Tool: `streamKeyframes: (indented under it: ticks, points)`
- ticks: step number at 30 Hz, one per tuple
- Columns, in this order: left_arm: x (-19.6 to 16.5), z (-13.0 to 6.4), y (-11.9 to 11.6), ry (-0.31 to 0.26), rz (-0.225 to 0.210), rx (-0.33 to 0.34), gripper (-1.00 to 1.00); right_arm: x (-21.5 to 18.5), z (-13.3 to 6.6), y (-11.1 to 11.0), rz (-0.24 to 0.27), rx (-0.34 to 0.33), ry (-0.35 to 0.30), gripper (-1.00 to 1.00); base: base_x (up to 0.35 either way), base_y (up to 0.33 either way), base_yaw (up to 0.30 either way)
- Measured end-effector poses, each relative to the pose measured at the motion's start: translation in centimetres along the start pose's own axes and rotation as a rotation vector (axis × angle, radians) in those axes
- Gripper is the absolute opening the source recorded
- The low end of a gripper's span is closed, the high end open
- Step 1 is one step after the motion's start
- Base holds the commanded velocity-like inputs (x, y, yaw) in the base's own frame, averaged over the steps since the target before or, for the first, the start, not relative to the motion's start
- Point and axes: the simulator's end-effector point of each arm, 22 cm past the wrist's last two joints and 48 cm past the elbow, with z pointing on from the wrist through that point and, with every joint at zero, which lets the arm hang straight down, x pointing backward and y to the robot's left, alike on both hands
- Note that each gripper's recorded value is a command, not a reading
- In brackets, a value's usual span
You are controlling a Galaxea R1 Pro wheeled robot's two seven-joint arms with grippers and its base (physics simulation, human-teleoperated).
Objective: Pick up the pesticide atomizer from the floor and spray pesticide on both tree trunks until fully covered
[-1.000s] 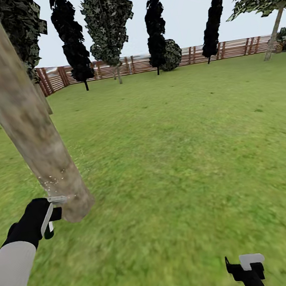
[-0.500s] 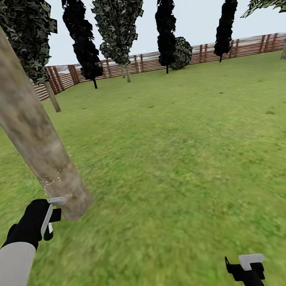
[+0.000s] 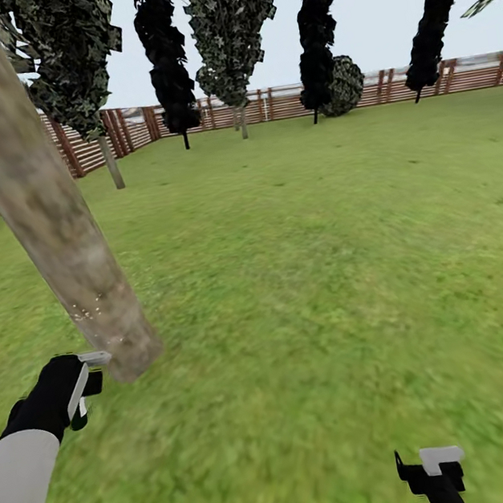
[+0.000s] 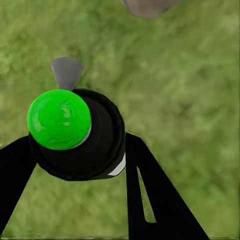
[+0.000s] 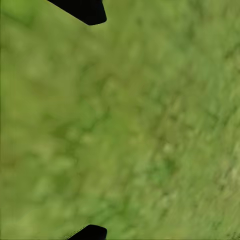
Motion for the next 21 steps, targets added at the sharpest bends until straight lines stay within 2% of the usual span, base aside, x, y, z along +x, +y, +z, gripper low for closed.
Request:
streamKeyframes:
  ticks: [6, 10, 18, 21]
  points:
    - [0.96, 0.73, 0.0, 0.021, -0.002, -0.005, -1.0, 0.3, 0.01, 0.03, -0.001, -0.001, 0.006, 1.0, 0.095, -0.271, 0.202]
    - [0.99, 0.77, -0.01, 0.022, -0.001, -0.005, -1.0, 0.34, 0.02, 0.04, -0.002, -0.001, 0.007, 1.0, 0.122, -0.262, 0.024]
    - [0.95, 0.75, 0.57, 0.021, -0.001, -0.032, -1.0, 0.41, 0.03, -0.21, -0.003, 0.002, 0.008, 1.0, 0.235, -0.186, 0.001]
    - [0.92, 1.17, 0.48, 0.001, -0.004, -0.031, -1.0, 0.41, 0.02, -0.13, -0.004, 0.001, 0.008, 1.0, 0.241, -0.178, 0.0]
